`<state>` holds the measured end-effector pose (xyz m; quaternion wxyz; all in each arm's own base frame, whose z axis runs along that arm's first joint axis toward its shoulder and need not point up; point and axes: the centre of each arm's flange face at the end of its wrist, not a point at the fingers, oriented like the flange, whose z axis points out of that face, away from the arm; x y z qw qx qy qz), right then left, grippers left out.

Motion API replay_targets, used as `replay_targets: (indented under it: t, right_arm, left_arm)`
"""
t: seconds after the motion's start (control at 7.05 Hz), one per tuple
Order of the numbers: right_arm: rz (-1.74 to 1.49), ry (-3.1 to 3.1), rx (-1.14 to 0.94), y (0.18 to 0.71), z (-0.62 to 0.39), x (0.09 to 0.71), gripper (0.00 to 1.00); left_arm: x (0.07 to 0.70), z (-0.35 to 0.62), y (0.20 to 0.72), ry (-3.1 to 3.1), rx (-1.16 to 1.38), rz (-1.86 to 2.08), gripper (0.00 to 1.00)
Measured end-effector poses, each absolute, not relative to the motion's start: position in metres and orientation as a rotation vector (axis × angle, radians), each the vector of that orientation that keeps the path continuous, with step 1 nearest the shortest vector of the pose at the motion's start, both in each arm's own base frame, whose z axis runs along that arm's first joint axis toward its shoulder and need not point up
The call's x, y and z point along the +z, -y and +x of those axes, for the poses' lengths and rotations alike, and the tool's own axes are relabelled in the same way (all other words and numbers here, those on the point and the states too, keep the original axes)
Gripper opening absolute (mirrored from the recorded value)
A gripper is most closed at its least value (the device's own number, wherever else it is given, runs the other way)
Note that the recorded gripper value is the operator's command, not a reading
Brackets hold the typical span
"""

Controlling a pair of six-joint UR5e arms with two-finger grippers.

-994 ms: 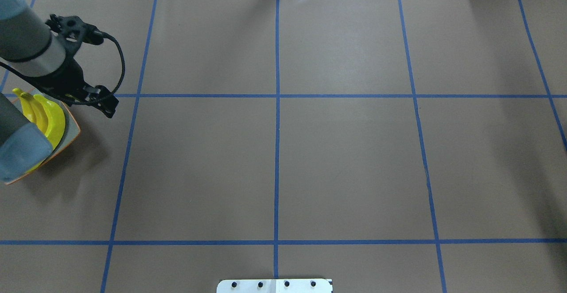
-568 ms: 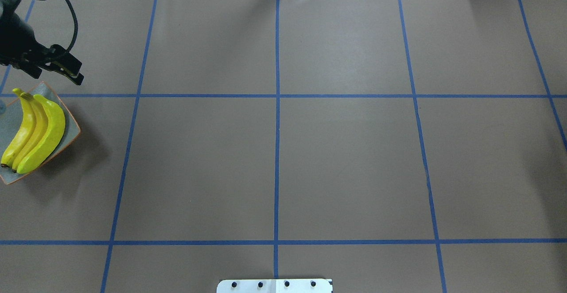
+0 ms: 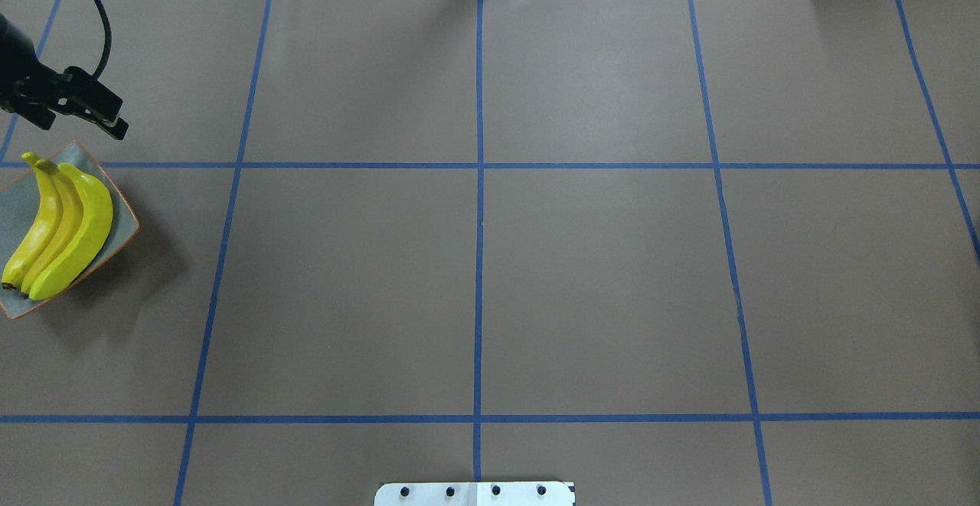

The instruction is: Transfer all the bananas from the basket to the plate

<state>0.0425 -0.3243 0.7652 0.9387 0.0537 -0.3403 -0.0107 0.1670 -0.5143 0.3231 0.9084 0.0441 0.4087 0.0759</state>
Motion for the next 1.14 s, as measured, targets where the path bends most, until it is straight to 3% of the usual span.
replay_targets:
  t: [1.14]
  right_arm:
    - [0.09, 0.698, -0.051, 0.324, 0.032, 0.779, 0.93]
  left_arm:
    - [0.32, 0.165, 0.511, -0.847, 0.15, 0.094, 1.0]
